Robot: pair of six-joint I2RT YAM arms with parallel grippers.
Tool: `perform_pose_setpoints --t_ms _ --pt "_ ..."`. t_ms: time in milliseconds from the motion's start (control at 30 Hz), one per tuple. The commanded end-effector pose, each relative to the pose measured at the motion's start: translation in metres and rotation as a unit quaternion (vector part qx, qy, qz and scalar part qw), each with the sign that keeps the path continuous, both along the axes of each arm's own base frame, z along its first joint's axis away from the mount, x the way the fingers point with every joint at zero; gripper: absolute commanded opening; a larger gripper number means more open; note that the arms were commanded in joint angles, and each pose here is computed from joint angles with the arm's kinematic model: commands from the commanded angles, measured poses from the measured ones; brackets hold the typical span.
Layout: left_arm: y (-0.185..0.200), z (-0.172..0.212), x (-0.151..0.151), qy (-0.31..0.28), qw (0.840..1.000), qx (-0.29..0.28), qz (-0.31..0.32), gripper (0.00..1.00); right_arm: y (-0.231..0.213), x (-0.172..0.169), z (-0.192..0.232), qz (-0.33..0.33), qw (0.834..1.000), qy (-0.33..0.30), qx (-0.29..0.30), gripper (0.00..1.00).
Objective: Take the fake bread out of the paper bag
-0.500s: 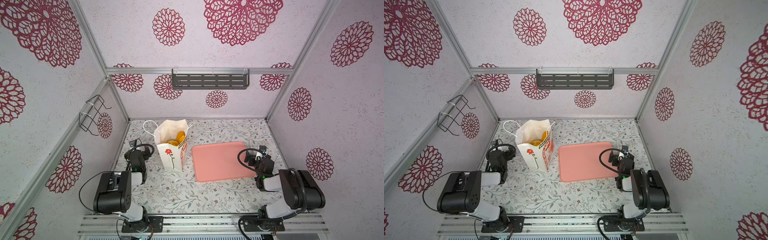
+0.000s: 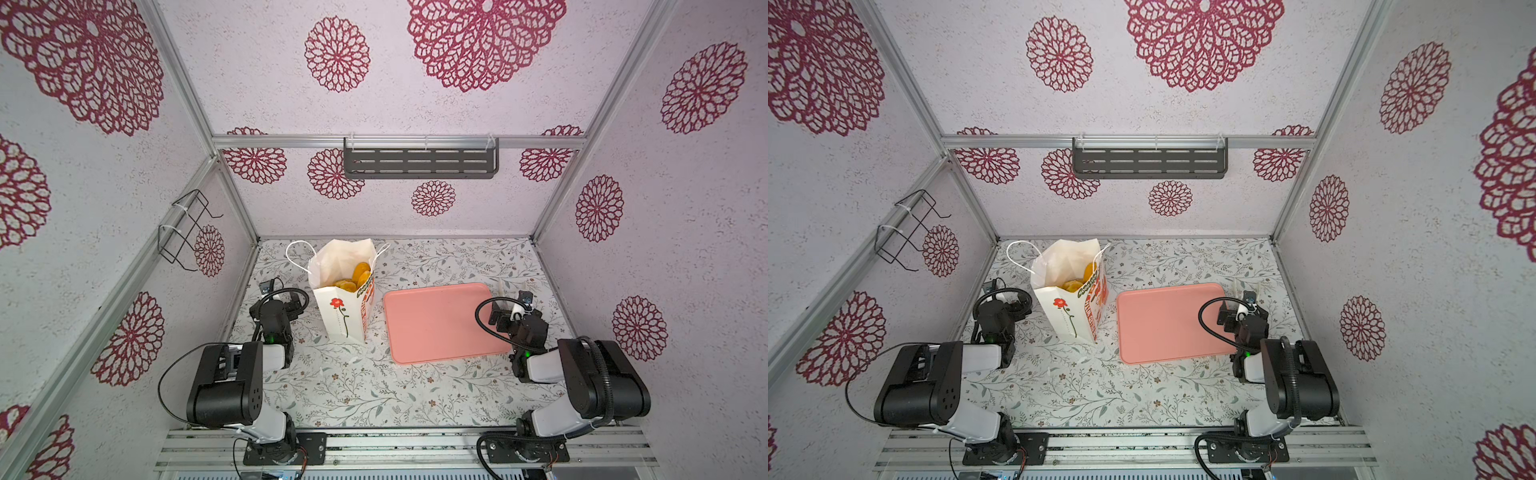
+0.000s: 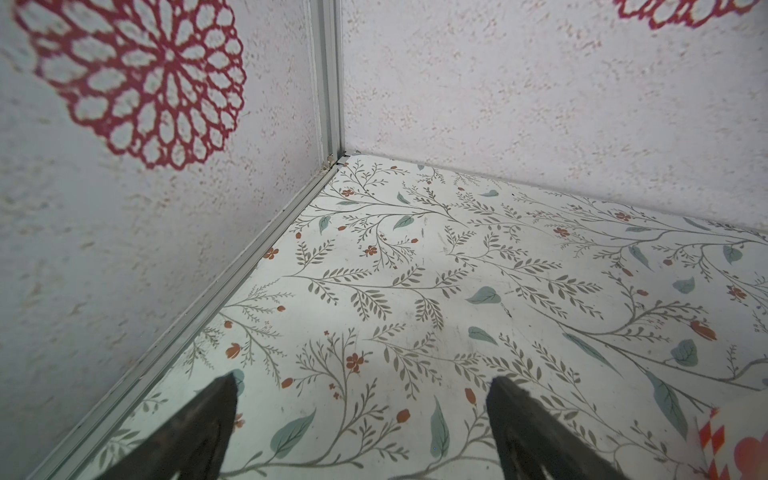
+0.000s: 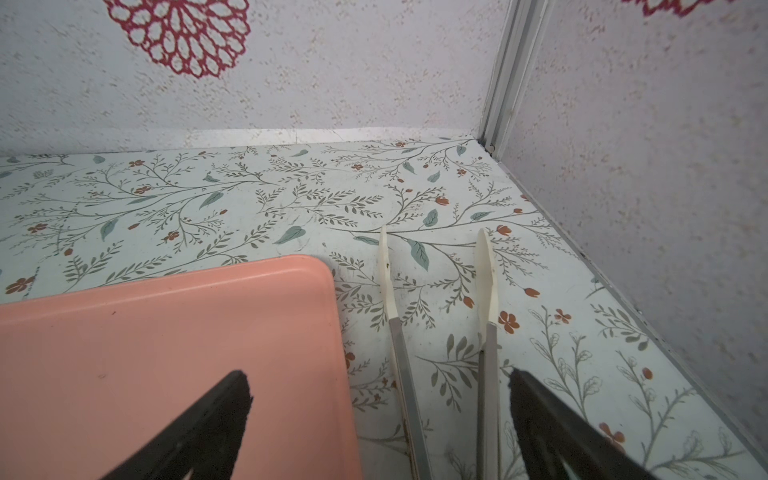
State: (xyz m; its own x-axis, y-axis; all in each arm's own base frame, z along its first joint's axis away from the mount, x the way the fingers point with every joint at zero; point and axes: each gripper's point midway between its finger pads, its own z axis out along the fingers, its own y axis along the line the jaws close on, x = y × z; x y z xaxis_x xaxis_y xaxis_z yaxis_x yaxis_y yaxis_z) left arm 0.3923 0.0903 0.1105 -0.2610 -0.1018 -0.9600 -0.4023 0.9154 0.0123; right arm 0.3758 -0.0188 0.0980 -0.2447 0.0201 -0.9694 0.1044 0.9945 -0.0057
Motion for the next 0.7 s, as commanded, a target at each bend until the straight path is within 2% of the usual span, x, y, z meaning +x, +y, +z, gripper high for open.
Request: perform_pose_setpoints --t_ms 0,567,600,667 --pt "0.000 0.011 0.004 -0.013 1.000 0.000 0.000 0.97 0.000 0.005 0.014 -0.001 1.000 -0.023 -0.001 0.99" --pt "-0.015 0.017 -0.006 -0.035 0.998 0.042 0.002 0.97 -0.001 -0.001 0.018 -0.009 0.999 -0.039 -0.006 0.99" --pt "-0.016 0.018 -0.008 -0.040 0.998 0.045 0.005 0.97 -0.002 -0.005 0.019 -0.016 0.999 -0.046 -0.008 0.99" --pt "-0.015 0.026 -0.019 -0.064 0.996 0.058 0.026 0.97 -0.016 -0.023 0.029 -0.075 0.994 -0.082 -0.011 0.99"
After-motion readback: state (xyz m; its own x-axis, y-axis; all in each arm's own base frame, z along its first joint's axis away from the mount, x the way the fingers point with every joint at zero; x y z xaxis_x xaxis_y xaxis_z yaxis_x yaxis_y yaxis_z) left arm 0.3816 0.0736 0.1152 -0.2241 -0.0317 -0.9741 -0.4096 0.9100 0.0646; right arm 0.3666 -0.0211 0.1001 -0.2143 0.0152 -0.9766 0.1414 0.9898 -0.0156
